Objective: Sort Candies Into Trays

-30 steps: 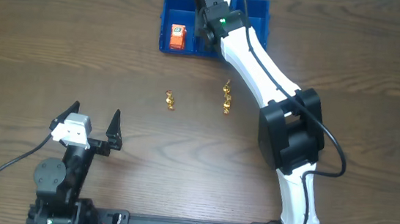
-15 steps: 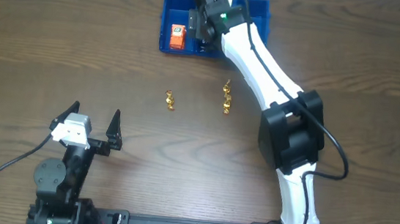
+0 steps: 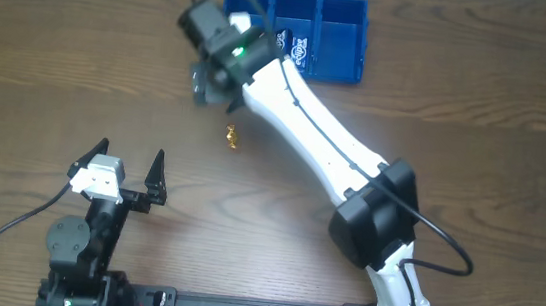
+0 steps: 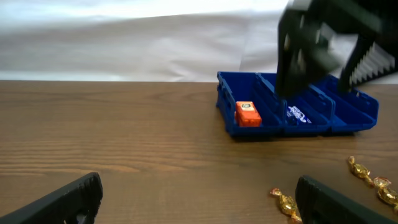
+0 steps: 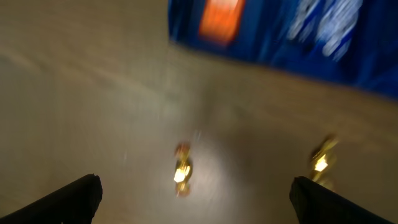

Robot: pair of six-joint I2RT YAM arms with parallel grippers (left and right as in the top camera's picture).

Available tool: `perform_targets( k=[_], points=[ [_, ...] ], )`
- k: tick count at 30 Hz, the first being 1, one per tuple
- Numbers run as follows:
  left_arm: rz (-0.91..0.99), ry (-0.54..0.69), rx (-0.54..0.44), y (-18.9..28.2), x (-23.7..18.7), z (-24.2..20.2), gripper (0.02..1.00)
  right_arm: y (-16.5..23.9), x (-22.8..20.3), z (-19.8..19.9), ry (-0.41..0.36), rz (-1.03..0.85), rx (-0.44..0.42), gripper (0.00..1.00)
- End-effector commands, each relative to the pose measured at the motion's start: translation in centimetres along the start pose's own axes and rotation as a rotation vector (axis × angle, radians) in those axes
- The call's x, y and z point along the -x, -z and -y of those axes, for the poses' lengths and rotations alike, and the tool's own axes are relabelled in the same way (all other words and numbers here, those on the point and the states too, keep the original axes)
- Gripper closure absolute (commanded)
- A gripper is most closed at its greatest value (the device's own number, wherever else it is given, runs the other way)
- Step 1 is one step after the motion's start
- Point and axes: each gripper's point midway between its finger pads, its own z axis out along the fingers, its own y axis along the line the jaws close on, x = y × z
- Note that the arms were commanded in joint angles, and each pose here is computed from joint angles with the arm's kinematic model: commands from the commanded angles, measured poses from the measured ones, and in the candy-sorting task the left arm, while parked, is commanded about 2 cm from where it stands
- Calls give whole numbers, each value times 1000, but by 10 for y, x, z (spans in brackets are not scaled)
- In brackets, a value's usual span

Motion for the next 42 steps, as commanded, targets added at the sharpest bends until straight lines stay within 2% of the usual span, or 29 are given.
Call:
perform_targets(
  k=[1, 7, 12, 28, 30, 31, 33, 37, 42],
  points=[
    [-45, -5, -10, -1, -16, 0, 20, -53, -46, 1, -83, -160, -46, 1],
    [-45, -5, -10, -1, -16, 0, 20, -96, -67, -2, -76, -237, -56, 1],
    [-45, -5, -9, -1, -16, 0, 20, -115, -79, -7, -77, -284, -40, 1],
    [-45, -5, -10, -1, -16, 0, 20, -126, -85, -5, -104, -288, -48, 172],
    [-45, -5, -10, -1, -16, 0, 20, -126, -85, -5, -104, -287, -47, 226],
    [-45, -5, -10, -1, -16, 0, 20, -126, -84, -5, -104, -286, -46, 305],
    [-45, -5, -10, -1, -16, 0, 20, -126, -84, -6, -105, -283, -44, 395],
    [-45, -5, -9, -1, -16, 0, 23, -127, -82, -7, -106, -275, -38, 687],
    [-45, -5, -10, -1, -16, 0, 20, -127, -81, -7, -106, -273, -37, 812]
  ],
)
